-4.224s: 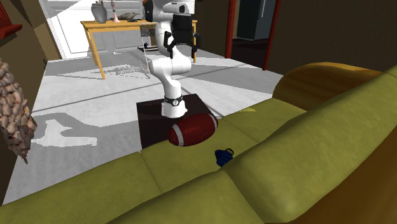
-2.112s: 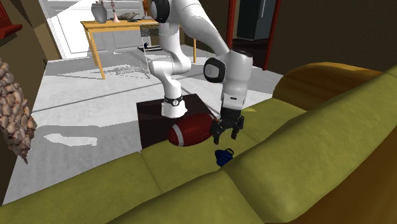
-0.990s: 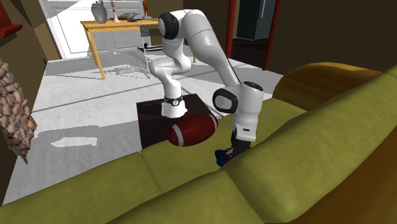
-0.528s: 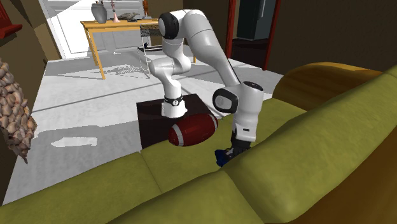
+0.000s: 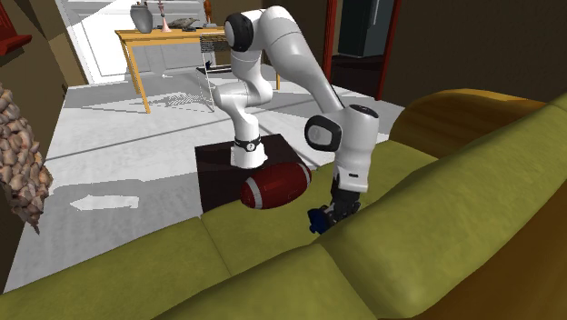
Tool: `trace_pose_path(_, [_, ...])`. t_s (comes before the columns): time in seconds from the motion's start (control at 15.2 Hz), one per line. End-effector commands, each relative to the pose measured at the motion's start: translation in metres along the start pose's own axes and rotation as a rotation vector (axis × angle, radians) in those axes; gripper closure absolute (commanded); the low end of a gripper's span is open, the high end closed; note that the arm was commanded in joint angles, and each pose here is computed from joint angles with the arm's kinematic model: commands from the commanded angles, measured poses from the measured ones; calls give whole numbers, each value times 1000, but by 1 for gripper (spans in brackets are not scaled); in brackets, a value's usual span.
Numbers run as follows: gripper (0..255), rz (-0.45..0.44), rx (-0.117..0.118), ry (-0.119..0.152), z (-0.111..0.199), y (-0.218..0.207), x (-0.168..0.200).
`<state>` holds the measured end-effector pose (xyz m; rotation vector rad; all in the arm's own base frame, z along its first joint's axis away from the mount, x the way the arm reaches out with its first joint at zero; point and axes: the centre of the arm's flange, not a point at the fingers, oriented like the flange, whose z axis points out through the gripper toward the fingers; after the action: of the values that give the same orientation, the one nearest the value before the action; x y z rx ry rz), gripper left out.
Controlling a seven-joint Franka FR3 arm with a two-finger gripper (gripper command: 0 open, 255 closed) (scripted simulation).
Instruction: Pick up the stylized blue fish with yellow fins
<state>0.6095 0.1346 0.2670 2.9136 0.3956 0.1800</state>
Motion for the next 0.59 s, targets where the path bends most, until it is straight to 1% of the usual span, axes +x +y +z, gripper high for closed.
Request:
trace_pose_path(0.0, [255, 0, 0, 0, -12, 2, 1])
trace_pose_path(0.46, [255, 0, 0, 0, -48, 10, 4])
trace_pose_path(0.53, [255, 0, 0, 0, -48, 10, 4])
